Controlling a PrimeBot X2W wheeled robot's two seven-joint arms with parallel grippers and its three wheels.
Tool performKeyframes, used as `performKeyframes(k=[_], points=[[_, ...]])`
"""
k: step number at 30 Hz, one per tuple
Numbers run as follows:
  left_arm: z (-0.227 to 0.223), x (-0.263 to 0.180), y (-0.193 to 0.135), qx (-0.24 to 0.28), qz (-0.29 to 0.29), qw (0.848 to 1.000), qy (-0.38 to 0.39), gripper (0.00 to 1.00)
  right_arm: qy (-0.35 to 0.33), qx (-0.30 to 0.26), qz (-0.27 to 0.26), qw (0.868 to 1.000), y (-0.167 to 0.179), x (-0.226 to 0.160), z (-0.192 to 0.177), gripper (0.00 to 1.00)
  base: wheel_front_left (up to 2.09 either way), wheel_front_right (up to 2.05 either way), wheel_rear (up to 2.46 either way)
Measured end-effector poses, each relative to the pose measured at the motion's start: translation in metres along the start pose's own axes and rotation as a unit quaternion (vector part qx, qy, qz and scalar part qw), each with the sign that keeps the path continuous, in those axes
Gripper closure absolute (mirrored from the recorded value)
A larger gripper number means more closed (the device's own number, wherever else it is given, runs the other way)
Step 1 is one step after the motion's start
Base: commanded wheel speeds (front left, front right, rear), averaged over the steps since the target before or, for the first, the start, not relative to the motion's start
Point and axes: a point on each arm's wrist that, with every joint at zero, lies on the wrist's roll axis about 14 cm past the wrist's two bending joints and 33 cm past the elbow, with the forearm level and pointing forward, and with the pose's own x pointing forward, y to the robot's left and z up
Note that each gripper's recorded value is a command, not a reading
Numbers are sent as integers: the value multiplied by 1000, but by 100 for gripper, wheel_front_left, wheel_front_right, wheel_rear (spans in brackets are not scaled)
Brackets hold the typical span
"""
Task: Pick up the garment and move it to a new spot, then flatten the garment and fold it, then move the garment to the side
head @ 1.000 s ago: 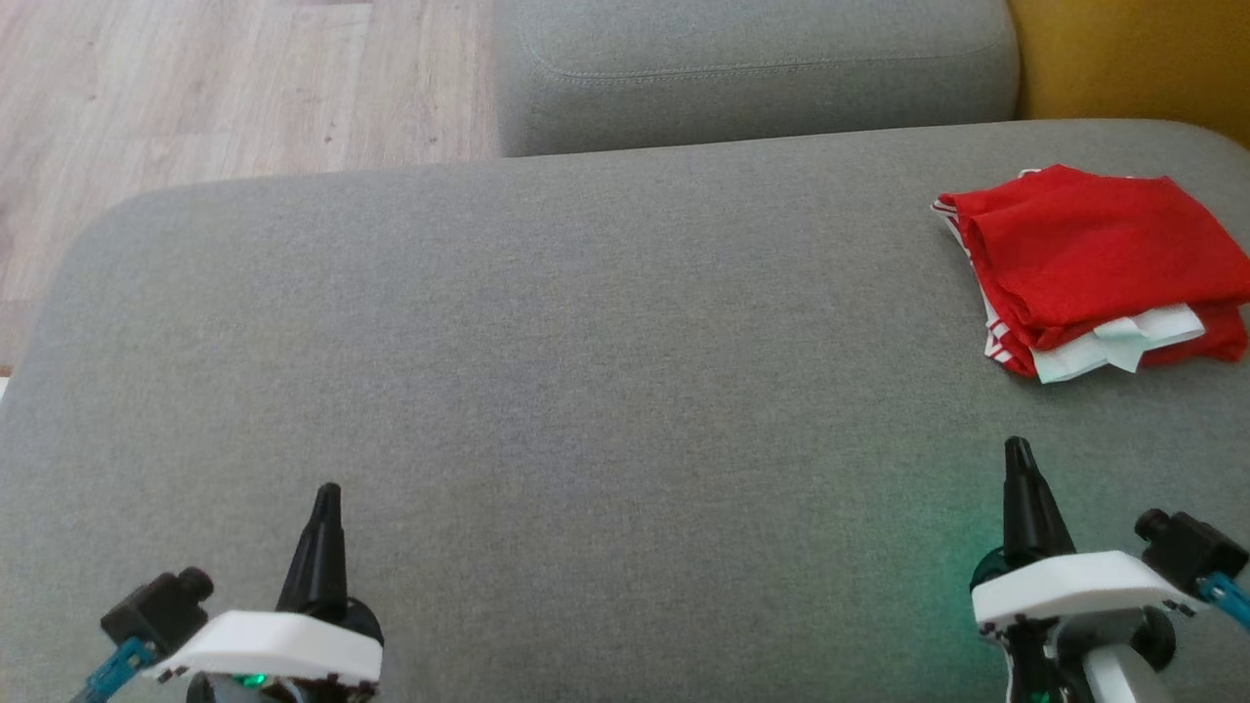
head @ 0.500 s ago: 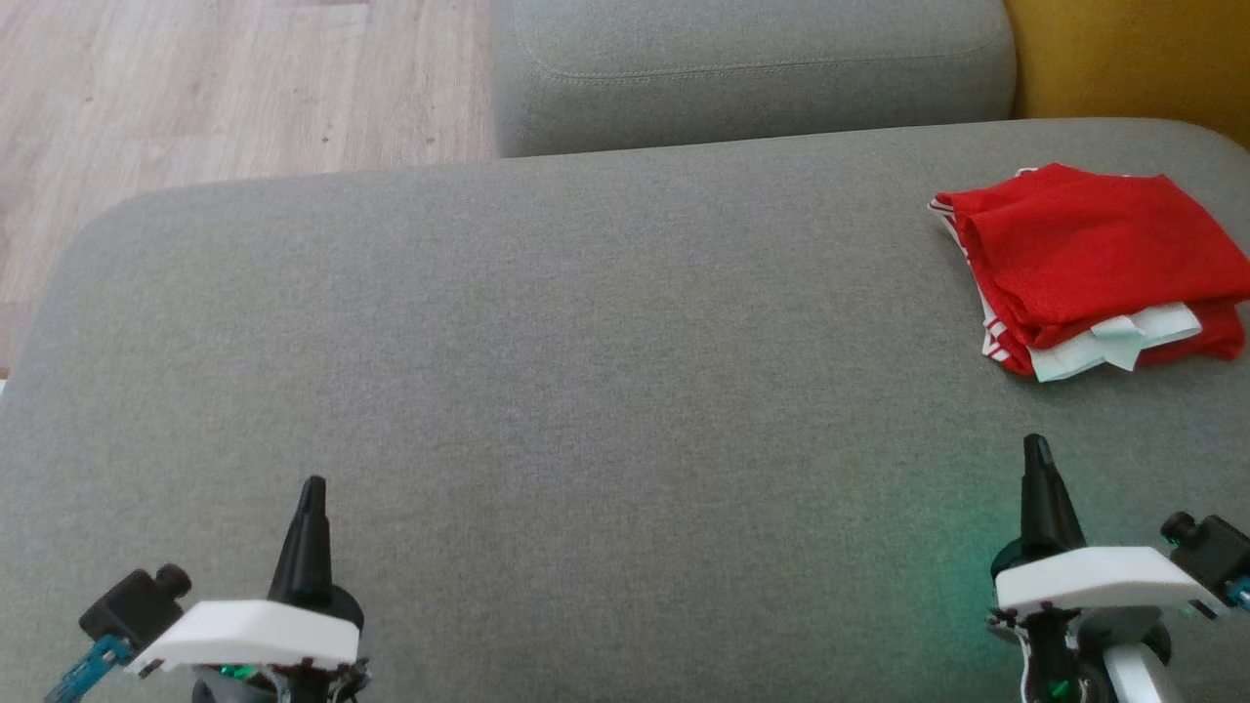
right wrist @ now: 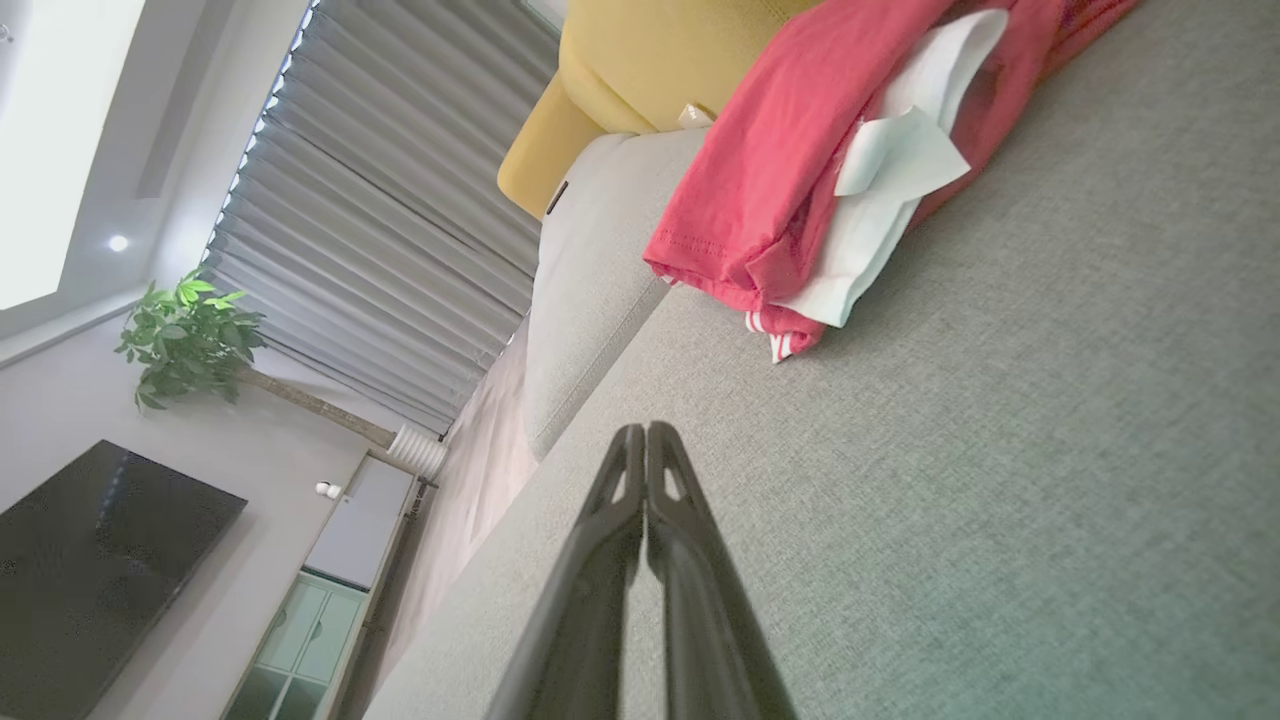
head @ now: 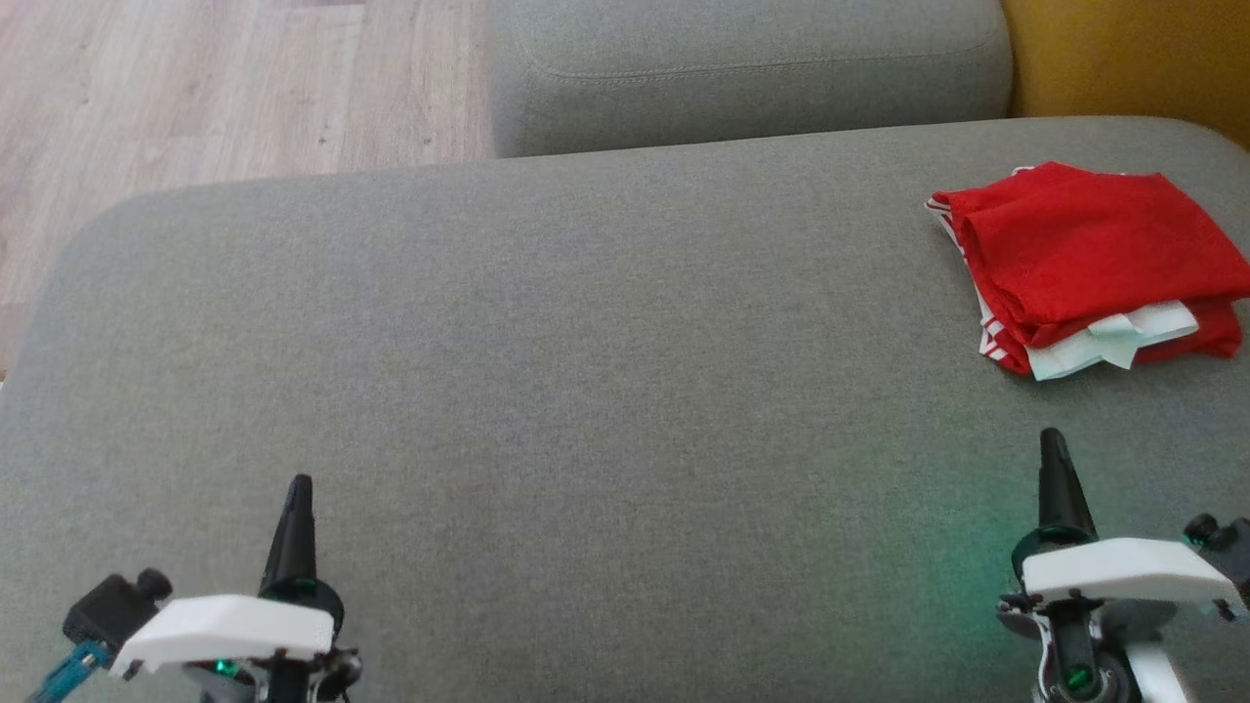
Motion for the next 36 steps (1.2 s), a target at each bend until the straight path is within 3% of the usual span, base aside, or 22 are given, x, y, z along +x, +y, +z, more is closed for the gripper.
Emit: performKeyframes(k=[18,36], points=[[3,9,-6,-84,-7,996,7,100,-6,95,-4,995,-2,0,8,100,0,0,0],[8,15,-8,-175,-9,985,11,100,-12,194,0,981,-2,-1,17,100,0,0,0]])
